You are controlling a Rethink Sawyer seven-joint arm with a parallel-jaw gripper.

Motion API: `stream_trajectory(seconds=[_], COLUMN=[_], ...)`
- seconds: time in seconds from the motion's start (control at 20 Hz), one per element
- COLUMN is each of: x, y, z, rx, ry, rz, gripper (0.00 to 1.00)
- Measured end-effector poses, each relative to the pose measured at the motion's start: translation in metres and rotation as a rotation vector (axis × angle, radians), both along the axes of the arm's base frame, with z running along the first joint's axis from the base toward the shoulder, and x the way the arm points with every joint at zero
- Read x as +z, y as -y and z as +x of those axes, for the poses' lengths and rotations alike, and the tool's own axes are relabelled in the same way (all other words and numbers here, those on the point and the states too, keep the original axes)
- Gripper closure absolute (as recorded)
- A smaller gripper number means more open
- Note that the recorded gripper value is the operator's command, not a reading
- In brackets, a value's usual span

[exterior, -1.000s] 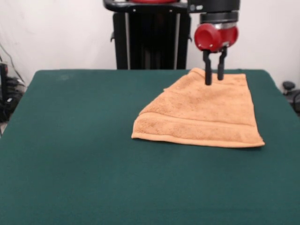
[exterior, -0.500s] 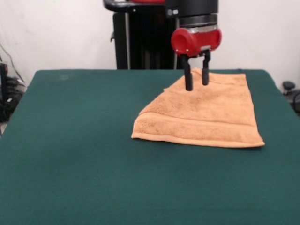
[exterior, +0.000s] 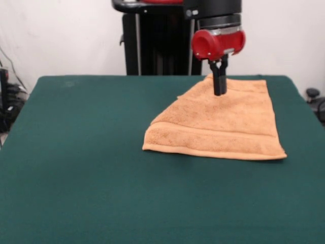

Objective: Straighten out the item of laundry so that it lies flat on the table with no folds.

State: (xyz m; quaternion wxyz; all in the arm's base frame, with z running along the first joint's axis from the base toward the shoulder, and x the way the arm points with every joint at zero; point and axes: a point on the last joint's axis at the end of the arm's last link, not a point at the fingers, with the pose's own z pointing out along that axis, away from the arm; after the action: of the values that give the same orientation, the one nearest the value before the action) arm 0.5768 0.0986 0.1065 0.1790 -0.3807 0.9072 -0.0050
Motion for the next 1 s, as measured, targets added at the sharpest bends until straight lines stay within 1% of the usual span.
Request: stream_trajectory(seconds=[0.3,1.0], x=[0.004,0.006], y=[-0.013,-0.025], z=[0.003,0.006], rx=[0.022,0.045], ry=[0.01,0.02], rz=[0.02,0.035], gripper=[1.0,1.0])
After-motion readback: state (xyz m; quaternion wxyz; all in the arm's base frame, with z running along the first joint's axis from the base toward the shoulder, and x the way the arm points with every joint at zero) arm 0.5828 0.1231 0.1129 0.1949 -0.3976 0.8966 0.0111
